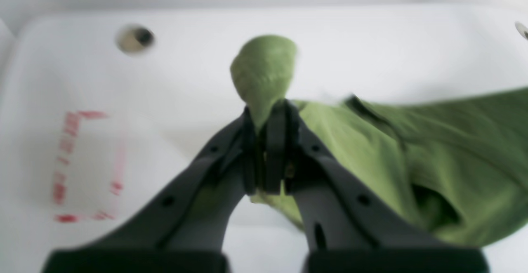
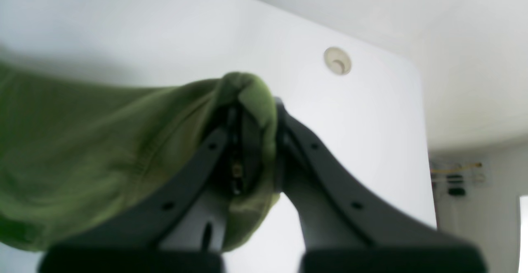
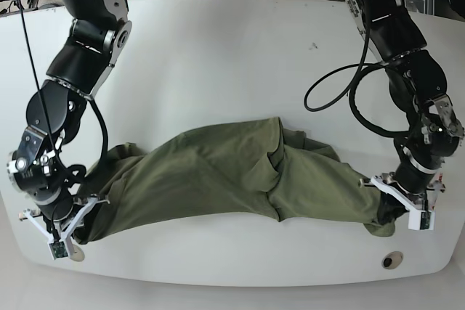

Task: Fold the T-shirt properly
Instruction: 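Lift the shirt with both grippers and swing it away, laying it flat, then release the shirt and move both grippers back over the shirt body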

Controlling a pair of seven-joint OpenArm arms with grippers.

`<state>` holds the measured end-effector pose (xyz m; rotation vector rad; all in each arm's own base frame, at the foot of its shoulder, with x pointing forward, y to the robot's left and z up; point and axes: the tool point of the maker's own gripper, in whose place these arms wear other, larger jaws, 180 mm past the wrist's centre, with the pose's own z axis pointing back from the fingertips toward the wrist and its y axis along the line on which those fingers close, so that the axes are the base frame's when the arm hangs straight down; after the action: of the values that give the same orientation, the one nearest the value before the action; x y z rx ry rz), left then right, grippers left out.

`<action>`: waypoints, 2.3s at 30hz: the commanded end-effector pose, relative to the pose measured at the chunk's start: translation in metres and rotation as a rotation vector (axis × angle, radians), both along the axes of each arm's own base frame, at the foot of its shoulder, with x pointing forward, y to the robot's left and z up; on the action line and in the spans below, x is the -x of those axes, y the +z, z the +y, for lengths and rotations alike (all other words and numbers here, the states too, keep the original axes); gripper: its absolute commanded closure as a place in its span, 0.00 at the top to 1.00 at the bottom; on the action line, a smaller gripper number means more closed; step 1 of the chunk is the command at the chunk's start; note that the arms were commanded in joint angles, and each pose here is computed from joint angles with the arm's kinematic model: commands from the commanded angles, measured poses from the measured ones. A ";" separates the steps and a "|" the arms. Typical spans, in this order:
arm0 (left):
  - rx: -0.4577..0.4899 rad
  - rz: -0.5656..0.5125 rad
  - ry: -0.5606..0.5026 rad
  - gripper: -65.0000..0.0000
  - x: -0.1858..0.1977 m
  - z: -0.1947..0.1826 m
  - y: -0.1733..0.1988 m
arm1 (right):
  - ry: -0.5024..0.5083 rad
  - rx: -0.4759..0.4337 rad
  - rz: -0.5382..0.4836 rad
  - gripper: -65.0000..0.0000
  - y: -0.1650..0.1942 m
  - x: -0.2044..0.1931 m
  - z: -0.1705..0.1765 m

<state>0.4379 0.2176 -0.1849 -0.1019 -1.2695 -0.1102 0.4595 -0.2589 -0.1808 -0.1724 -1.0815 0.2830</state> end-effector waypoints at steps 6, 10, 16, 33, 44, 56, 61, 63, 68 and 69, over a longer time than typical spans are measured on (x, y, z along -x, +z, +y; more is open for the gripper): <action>-0.017 -0.204 0.070 0.01 -0.008 0.029 0.085 | 0.047 0.046 -0.164 0.00 0.086 -0.035 0.006; -0.054 -0.271 0.090 0.01 -0.011 0.043 0.121 | 0.067 0.065 -0.225 0.00 0.120 -0.043 0.015; -0.086 -0.386 0.119 0.01 -0.011 0.058 0.178 | 0.077 0.116 -0.310 0.00 0.170 -0.047 0.018; -0.116 -0.336 0.156 0.01 -0.005 0.075 0.176 | 0.036 0.115 -0.273 0.00 0.143 -0.030 0.002; -0.184 -0.116 0.187 0.01 0.041 0.096 0.069 | 0.050 0.149 -0.064 0.00 0.019 0.028 0.010; -0.280 0.266 0.186 0.00 0.140 0.130 -0.065 | -0.035 0.017 0.202 0.00 -0.107 0.116 0.005; -0.318 0.408 0.169 0.00 0.187 0.140 -0.102 | -0.079 -0.032 0.290 0.00 -0.141 0.152 0.005; -0.331 0.453 0.159 0.00 0.202 0.142 -0.112 | -0.089 -0.052 0.321 0.00 -0.153 0.163 0.007; -0.347 0.553 0.135 0.01 0.235 0.142 -0.134 | -0.095 -0.075 0.396 0.00 -0.177 0.190 0.014; -0.349 0.565 0.127 0.01 0.238 0.141 -0.136 | -0.095 -0.078 0.403 0.00 -0.179 0.193 0.015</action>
<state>0.2004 0.3548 -0.3298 0.2131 -0.6656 -0.1543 0.2635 -0.2420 -0.3687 -0.0797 -0.6475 0.1757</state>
